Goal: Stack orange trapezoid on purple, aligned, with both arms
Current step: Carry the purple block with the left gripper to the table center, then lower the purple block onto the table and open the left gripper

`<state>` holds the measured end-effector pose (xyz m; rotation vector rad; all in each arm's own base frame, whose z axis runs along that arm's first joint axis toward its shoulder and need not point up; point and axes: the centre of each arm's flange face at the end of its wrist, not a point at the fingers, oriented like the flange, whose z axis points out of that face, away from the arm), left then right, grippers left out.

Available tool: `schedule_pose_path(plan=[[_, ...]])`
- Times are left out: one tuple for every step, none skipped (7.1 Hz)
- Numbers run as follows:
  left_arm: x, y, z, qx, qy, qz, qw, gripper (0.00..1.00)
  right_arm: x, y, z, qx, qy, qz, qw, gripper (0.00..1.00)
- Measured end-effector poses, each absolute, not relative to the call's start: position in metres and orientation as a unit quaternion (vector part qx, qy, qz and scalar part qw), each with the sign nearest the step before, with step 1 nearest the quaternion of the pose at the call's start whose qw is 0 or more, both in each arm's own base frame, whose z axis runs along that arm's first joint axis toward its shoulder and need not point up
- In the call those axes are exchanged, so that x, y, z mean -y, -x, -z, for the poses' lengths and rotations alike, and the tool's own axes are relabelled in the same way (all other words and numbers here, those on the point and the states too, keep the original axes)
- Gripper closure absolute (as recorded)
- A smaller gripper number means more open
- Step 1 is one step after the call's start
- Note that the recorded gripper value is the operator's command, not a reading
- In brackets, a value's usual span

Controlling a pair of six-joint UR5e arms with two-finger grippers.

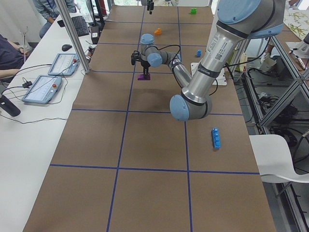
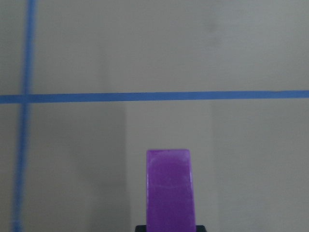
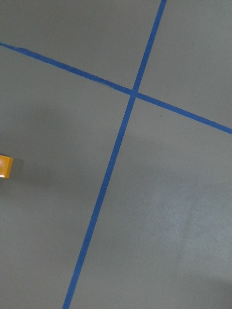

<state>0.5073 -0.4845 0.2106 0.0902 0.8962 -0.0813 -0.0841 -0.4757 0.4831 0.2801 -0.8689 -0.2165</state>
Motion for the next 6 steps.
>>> schedule_pose_path(plan=[[0.486,-0.554,-0.182,-0.426,-0.041,0.045,0.902,1.00,0.476,0.084,-0.483,0.419,-0.135,0.104,0.892,0.00],[0.479,-0.590,-0.166,-0.419,-0.038,0.042,0.906,1.00,0.476,0.084,-0.483,0.419,-0.134,0.102,0.892,0.00],[0.465,-0.614,-0.159,-0.415,-0.039,0.034,0.909,1.00,0.476,0.084,-0.483,0.420,-0.133,0.100,0.892,0.00],[0.452,-0.629,-0.156,-0.411,-0.042,0.028,0.910,1.00,0.476,0.084,-0.483,0.420,-0.133,0.099,0.892,0.00],[0.443,-0.637,-0.156,-0.409,-0.043,0.023,0.911,1.00,0.476,0.084,-0.483,0.420,-0.133,0.098,0.892,0.00],[0.438,-0.641,-0.157,-0.408,-0.043,0.019,0.912,1.00,0.476,0.084,-0.483,0.420,-0.133,0.098,0.893,0.00]])
